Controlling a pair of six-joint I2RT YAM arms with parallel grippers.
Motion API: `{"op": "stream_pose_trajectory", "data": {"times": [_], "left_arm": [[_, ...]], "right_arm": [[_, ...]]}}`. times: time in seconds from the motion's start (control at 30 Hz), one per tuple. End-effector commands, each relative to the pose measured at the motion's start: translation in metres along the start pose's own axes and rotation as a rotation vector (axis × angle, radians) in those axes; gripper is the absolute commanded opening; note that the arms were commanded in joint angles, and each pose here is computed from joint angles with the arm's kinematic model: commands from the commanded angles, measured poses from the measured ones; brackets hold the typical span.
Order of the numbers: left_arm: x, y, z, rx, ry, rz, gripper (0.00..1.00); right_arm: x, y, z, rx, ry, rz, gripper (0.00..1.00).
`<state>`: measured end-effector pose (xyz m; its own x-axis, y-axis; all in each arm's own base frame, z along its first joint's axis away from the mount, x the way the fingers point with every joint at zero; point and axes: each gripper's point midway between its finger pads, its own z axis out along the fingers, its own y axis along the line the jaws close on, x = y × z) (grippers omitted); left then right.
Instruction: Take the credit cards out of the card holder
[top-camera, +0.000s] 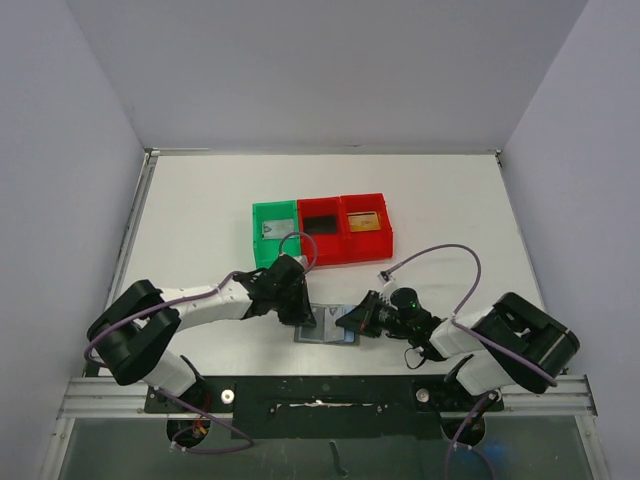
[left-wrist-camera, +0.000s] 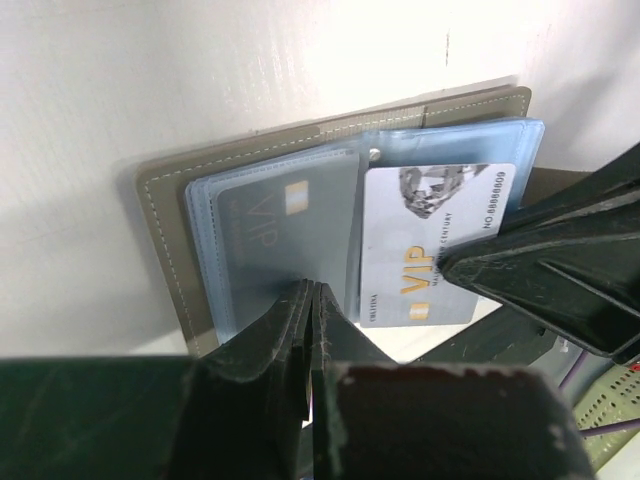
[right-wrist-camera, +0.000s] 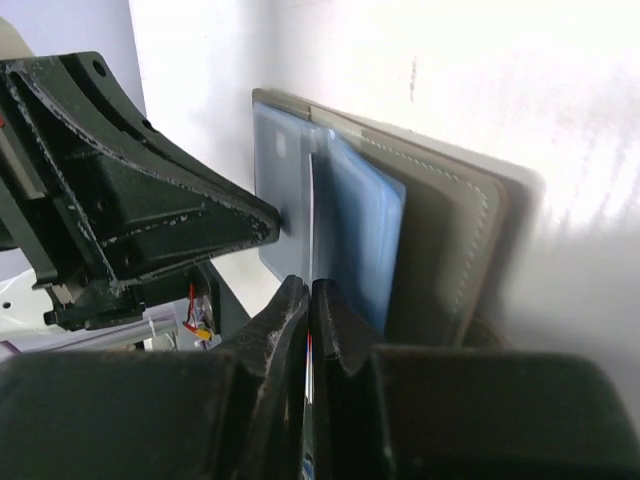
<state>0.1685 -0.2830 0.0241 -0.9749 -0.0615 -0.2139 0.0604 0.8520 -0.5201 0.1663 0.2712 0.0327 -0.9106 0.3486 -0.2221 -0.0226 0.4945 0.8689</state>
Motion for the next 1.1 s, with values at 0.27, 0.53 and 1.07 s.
{"op": "stream_pose_trajectory", "data": {"times": [0.27,0.53,1.07], "left_arm": [[-0.022,-0.003,-0.024,-0.006,-0.113,-0.013,0.1],[-0.058,-0.017,-0.073,0.053,-0.283,-0.008,0.4],[-0.135,0.076,-0.172,-0.154,-0.541,-0.112,0.61]], "right_arm": [[-0.03,0.028,-0.017,0.01,-0.093,-0.268,0.0],[-0.068,0.072,-0.046,-0.059,-0.331,-0.462,0.0],[-0.061,0.116,-0.049,0.026,-0.499,-1.287,0.0]]}}
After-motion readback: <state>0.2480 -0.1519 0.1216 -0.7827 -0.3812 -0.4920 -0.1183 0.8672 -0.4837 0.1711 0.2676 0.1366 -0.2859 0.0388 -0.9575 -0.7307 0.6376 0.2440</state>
